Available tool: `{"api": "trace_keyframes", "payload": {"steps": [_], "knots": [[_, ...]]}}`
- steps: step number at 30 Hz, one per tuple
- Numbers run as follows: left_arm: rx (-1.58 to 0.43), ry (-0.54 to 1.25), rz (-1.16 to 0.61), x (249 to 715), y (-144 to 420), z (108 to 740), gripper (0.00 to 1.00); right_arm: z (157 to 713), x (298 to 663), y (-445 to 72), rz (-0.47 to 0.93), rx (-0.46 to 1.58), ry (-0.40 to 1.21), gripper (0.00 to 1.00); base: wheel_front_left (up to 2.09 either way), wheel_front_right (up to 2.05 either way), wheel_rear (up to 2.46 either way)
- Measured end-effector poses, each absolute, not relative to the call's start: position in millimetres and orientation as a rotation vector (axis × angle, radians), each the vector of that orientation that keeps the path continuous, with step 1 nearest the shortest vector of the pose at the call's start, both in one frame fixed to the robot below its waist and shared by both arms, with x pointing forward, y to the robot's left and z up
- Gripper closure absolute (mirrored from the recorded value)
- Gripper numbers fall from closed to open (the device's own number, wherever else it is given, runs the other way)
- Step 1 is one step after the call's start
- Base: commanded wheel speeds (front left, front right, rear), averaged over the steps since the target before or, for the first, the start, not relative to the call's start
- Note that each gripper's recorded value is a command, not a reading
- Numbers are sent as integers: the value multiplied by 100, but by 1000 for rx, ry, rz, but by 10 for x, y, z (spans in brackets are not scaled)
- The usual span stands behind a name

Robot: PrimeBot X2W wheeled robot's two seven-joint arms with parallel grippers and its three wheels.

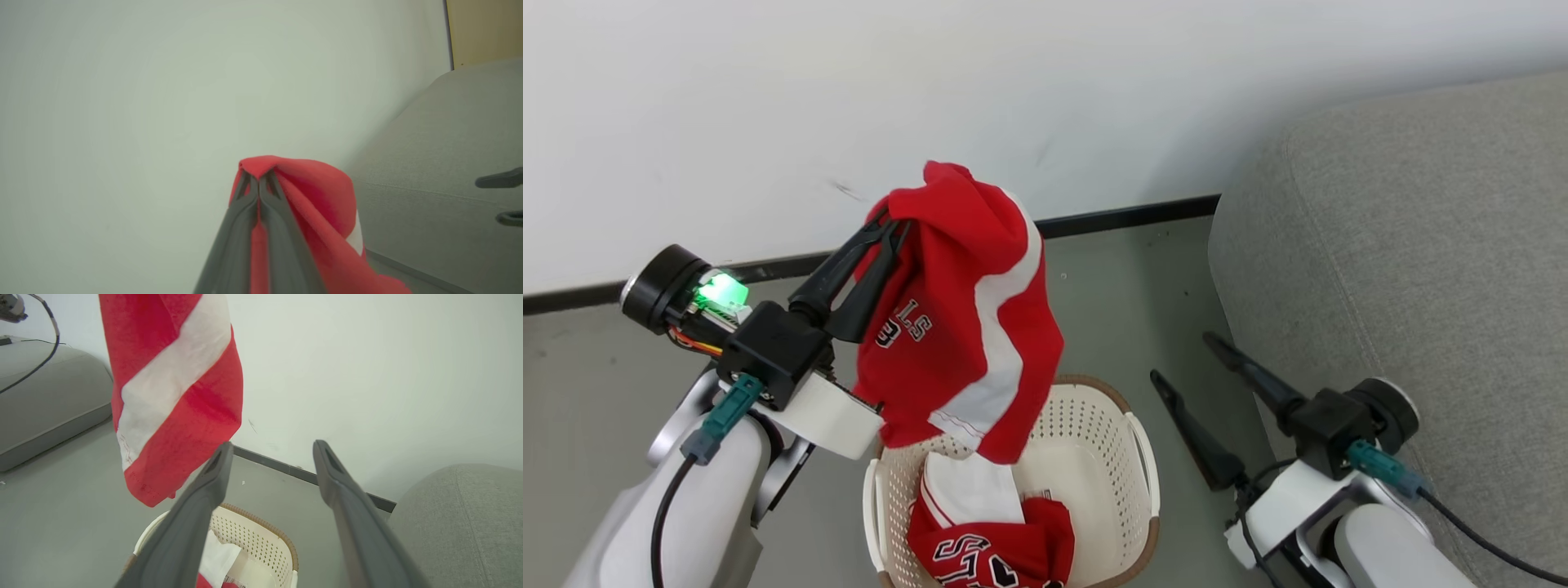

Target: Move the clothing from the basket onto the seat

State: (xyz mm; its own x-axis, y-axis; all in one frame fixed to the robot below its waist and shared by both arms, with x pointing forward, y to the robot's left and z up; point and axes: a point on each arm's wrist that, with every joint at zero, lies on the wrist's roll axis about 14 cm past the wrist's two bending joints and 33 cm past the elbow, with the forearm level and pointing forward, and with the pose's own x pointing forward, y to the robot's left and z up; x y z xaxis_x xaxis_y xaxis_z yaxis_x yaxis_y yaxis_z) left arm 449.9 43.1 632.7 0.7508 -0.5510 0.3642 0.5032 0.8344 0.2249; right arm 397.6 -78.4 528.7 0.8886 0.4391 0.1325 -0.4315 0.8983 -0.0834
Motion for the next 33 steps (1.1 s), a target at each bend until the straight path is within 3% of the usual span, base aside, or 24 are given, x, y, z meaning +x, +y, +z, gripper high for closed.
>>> {"api": "trace_keyframes", "payload": {"steps": [13,33], "knots": [[112,-537,-656,4068,218,6788,100,5278,3528,-390,617,141,-89,0,0,0,0],[116,-613,-704,3657,120,7137,100,5470,3214,39,861,340,-11,0,0,0,0]]}}
